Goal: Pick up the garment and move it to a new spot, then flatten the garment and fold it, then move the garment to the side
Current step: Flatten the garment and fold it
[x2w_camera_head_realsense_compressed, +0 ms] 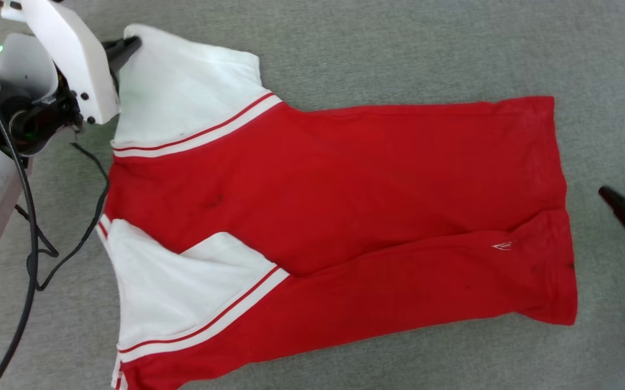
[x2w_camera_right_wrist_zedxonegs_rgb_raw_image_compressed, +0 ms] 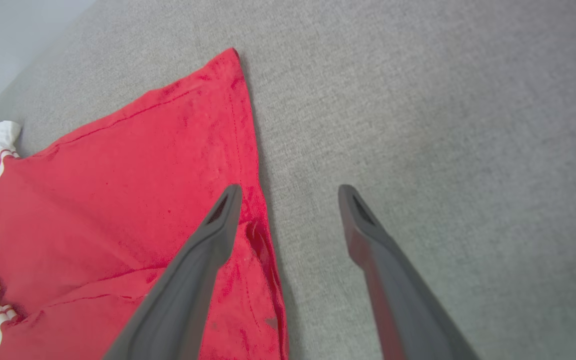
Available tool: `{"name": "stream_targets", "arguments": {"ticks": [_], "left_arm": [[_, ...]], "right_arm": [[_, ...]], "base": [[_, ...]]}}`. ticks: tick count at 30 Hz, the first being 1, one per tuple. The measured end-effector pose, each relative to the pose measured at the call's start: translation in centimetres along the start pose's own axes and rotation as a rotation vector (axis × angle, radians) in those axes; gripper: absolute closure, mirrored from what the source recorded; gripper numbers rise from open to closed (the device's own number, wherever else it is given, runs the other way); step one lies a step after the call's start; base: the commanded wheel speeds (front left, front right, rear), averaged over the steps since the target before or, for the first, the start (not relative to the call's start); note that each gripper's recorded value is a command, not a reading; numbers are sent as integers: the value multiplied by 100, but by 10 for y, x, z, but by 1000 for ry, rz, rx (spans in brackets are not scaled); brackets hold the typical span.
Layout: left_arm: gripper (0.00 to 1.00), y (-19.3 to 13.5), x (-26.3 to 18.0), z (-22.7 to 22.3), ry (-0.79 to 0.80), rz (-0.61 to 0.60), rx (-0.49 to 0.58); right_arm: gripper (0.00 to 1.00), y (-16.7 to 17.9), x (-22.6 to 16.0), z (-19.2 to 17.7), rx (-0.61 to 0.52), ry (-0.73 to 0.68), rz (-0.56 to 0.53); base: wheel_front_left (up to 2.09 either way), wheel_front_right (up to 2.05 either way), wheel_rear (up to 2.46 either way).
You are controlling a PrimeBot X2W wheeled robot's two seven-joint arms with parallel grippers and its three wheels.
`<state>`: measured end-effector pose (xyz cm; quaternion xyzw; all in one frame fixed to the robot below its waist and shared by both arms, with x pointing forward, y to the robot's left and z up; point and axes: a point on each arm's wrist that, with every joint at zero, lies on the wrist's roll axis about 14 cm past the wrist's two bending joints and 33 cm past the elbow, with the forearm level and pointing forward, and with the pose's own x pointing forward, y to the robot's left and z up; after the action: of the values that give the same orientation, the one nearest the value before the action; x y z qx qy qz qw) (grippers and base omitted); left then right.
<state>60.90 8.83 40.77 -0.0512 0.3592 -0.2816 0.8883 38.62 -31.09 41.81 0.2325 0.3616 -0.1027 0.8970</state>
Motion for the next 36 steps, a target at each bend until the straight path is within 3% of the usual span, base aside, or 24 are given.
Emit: {"name": "stream_targets", "arguments": {"ticks": [7, 15, 23, 36], "left_arm": [[100, -12, -27, 19, -94, -43, 19], [100, -16, -40, 18, -119, -58, 19], [100, -15, -39, 8, -93, -54, 24], [100, -9, -39, -1, -54, -37, 20]], "right_arm": [[0, 33, 22, 38, -71, -25, 67], [0, 50, 70, 38, -184, 53, 33], [0, 42, 102, 16, -236, 174, -23], [0, 52, 116, -8, -228, 301, 29]], "base": [[0, 0, 0], [0, 0, 0], [0, 0, 0], [0, 0, 0]]}}
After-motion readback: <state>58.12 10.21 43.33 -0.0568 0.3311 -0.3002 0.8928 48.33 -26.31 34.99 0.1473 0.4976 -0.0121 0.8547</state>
